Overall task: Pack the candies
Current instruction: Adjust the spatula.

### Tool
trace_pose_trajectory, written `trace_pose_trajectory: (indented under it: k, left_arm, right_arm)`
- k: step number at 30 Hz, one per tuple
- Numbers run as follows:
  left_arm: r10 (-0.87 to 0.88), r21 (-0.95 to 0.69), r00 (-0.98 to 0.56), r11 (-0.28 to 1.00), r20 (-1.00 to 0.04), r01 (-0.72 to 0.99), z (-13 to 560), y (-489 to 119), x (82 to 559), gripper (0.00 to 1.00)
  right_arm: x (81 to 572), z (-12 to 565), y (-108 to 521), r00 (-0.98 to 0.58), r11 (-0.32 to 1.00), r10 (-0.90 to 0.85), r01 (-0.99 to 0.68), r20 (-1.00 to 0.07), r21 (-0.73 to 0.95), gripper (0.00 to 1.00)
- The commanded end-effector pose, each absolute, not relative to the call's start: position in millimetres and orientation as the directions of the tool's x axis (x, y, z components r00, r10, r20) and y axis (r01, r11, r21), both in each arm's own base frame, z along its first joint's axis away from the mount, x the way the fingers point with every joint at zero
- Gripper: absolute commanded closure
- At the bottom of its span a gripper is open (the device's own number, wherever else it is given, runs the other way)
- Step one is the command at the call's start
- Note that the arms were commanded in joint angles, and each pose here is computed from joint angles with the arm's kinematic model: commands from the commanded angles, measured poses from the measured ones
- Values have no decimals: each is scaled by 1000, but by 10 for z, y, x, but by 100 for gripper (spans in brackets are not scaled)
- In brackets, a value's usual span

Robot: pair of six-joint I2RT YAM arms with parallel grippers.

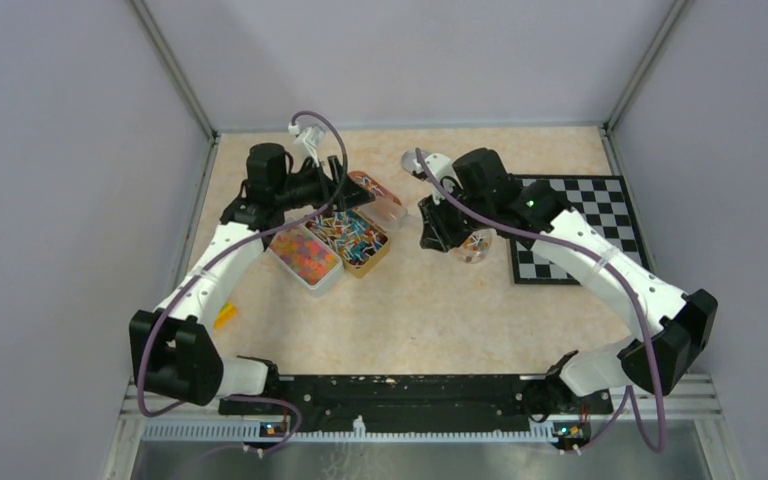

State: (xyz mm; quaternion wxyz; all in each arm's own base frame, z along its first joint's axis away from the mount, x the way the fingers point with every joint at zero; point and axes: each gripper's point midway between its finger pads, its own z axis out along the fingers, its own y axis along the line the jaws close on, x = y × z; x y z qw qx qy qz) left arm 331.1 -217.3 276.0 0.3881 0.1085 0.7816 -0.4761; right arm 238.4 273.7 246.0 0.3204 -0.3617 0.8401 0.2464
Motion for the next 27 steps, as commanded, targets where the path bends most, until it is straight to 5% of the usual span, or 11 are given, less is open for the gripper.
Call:
trace_pose_trajectory:
  k: [1,16,22,27]
  left_arm:
    - [-210,-616,-640,595,-739,516,2800,-2073,3412,29]
    - [-167,-623,-698,623,-697,473,2401,-2041,3370,44]
    - [-195,-493,-595,776,-780,392,2511,-1730,3643,3]
    - [-262,-391,-484,901,-835,187,2550,-1179,3946,1]
  right_arm:
    - [2489,2919,2881,-393,561,-392,-819,-831,122,100]
    - [2563,3090,2908,-306,571,-292,-816,-906,91,100]
    - [2551,2953,2882,-448,616,-353,-772,-821,157,100]
    - [2602,2841,2892,-530,645,-427,-747,-733,164,100]
